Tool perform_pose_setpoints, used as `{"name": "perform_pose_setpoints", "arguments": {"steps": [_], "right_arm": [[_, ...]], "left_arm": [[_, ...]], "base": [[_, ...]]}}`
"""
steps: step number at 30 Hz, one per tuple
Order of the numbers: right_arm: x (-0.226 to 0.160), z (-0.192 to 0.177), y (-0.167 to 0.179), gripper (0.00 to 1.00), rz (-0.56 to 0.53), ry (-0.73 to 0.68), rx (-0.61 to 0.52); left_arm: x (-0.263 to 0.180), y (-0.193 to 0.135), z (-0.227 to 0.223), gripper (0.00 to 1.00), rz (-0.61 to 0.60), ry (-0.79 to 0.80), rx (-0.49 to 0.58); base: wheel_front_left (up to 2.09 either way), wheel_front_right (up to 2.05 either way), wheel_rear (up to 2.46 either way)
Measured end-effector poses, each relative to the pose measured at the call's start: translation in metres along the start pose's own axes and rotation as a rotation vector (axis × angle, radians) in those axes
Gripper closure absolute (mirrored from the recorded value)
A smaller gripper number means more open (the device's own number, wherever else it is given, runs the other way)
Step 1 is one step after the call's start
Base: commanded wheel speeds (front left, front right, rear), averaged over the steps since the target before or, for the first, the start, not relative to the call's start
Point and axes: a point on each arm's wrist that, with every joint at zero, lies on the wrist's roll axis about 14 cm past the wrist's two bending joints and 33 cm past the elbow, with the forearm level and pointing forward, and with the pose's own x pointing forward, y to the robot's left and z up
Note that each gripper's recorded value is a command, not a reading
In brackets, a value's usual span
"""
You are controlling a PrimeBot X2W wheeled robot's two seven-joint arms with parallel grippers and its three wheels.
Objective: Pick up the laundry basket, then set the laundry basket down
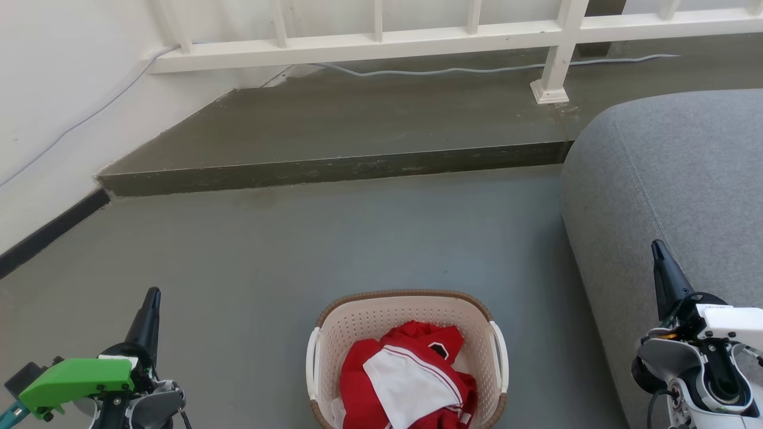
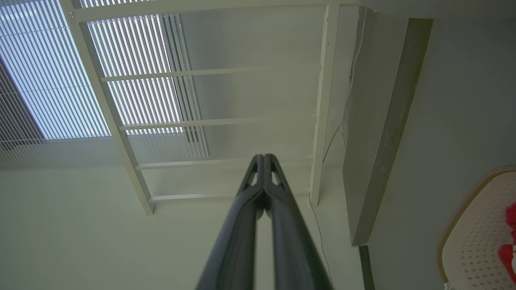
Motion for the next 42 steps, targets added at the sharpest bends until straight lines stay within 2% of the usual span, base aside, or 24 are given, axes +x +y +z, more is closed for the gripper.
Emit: {"name": "perform_pose_setpoints", "arguments": {"steps": [11,13,14,18,31,42], "right_arm": [[0.000,0.000,0.000,1.00,0.000,0.000,0.000],[-0.003,-0.002,-0.009,1.00,-0.029,0.000,0.007],[-0.006,-0.003,-0.017,0.00,-0.053,0.000,0.014],[-0.015,-0.006,-0.033,0.00,-0.098,0.001,0.026],[-0.012,-0.013,-0.027,0.00,-0.079,0.006,0.017],[-0.008,-0.020,-0.019,0.00,-0.055,0.008,-0.044]], "left_arm": [[0.000,0.000,0.000,1.00,0.000,0.000,0.000],[-0.003,0.008,-0.001,1.00,0.025,0.000,-0.007],[-0.005,0.016,-0.003,0.00,0.046,0.000,-0.015],[-0.013,0.030,-0.007,0.00,0.088,0.001,-0.028],[-0.011,0.027,-0.008,0.00,0.077,-0.009,-0.020],[-0.008,0.019,-0.013,0.00,0.057,-0.013,0.041]], "base": [[0.00,0.00,0.00],[0.00,0.00,0.00],[0.00,0.00,0.00],[0.00,0.00,0.00],[0.00,0.00,0.00],[0.00,0.00,0.00]]}}
